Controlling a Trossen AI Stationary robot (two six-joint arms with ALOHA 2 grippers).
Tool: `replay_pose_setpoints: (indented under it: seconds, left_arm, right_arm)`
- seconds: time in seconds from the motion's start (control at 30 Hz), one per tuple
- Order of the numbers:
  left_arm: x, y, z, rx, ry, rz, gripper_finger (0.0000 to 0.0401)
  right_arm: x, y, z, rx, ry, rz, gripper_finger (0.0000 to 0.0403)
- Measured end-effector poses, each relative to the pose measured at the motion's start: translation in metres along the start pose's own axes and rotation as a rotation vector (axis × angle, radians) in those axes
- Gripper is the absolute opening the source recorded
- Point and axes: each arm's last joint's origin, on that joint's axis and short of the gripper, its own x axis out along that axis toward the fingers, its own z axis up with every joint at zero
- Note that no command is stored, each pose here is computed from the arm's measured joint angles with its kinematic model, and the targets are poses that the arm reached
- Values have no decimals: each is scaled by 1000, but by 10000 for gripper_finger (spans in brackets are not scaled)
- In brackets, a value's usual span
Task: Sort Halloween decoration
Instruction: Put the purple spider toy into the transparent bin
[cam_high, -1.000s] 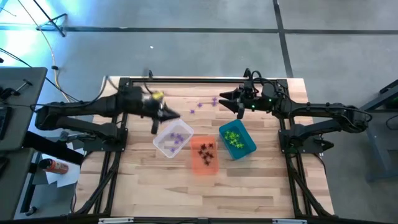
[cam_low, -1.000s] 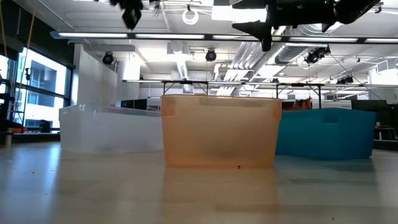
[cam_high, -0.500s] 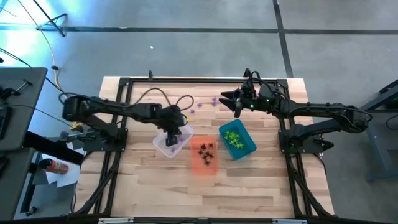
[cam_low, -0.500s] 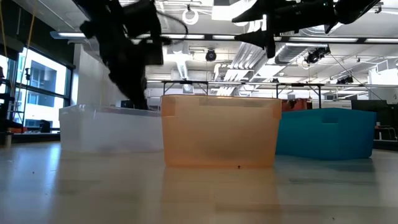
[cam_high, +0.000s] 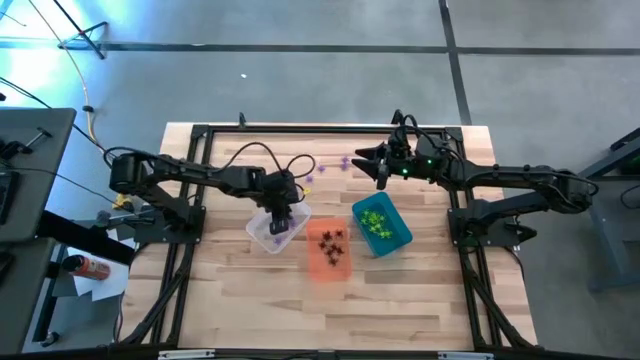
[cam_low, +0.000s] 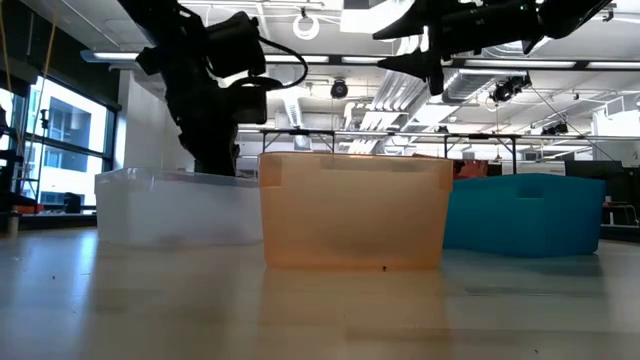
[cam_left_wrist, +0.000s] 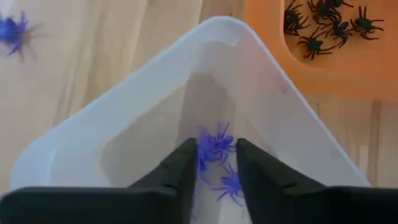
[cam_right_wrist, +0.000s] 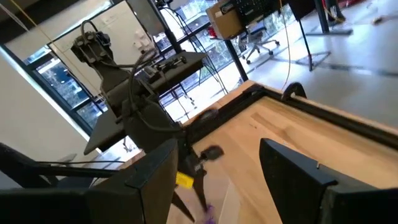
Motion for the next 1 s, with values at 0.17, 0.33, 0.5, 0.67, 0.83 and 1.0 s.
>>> replay_pose_setpoints:
  seconds: [0.17,0.33,0.5,0.67,0.83,1.0]
  left_arm:
    - [-37,10,9,-43,-42,23,165]
    - [-106,25,25,-59,-351,76,202]
    - [-150,43,28,-133,-618,140,206]
    - [-158,51,26,-224,-662,147,203]
    - [-156,46,27,-176,-654,139,203]
    - [-155,41,28,-149,-646,129,202]
  right_arm:
    - [1,2,3,134,115,-30,222]
    - [22,6,22,13,460,-258,222]
    - [63,-31,26,35,656,-472,222]
    - [102,-88,-10,289,786,-638,222]
    - [135,-106,-39,273,839,-742,222]
    - [158,-113,-54,182,822,-912,222]
